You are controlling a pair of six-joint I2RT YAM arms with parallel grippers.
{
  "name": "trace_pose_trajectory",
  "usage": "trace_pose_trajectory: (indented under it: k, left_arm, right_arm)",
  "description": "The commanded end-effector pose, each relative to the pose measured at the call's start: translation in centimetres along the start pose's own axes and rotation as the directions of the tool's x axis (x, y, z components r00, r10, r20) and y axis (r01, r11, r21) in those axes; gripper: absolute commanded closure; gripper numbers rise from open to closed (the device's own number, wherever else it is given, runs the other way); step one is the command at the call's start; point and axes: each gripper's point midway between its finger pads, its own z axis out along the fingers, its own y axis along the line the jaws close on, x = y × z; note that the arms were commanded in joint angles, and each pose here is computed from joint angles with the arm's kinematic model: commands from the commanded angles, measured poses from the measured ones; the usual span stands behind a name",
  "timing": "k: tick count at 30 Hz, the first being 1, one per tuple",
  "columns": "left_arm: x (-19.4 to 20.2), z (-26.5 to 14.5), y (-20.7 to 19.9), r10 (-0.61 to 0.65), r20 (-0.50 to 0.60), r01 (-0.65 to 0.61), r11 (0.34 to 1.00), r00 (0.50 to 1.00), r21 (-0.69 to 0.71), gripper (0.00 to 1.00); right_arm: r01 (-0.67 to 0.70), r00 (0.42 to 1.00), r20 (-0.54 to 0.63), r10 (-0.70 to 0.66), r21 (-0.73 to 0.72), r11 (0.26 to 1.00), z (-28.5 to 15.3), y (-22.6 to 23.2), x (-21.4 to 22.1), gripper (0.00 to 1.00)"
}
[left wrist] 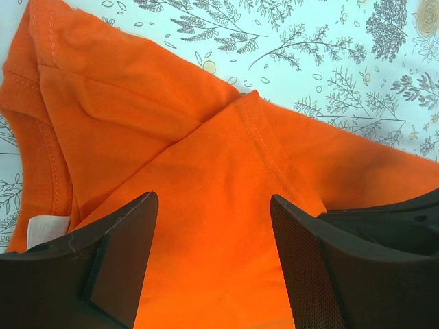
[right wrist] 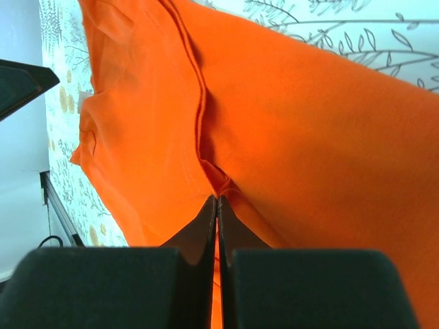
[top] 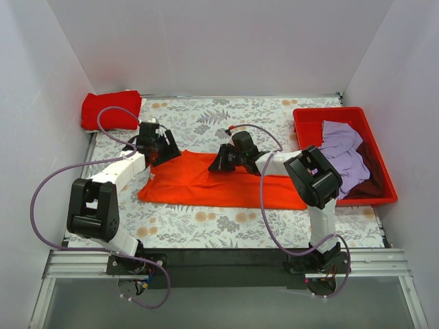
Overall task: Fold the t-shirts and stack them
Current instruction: Fold the tshirt
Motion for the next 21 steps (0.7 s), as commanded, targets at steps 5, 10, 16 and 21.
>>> trace_pose_trajectory:
  k: [5,10,16,21]
  left_arm:
    - [-1.0,-0.9,-0.3,0.018,0.05,-0.018,1.0,0.999,0.001,0.35]
    - [-0.9,-0.7,-0.2,0.02,0.046,-0.02,1.0,0.999,0.0,0.35]
    - [-2.0,-0.2,0.5,0.034,0.079,-0.03,0.998,0.996,-0.057,0.35]
    - [-2.2,0.3,0.4,0.054,0.067,-0.05,0.997,0.996,-0.055,0.39]
  right_arm:
    - [0.093,0.994,0.054,-0.091,-0.041,0.995,-1.0,2.9,-2.3,0.99]
    - [0.087,0.996,0.015,-0.088,0.015,0.996,-0.8,1.6,-1.7,0.99]
    - [0.091,0.996,-0.027,-0.09,0.044,0.995,-0.2,0.5,-0.9,0.98]
    - [0.117,0.992,-0.05,-0.115,0.031,0.993,0.2,0.6,-0.9,0.92]
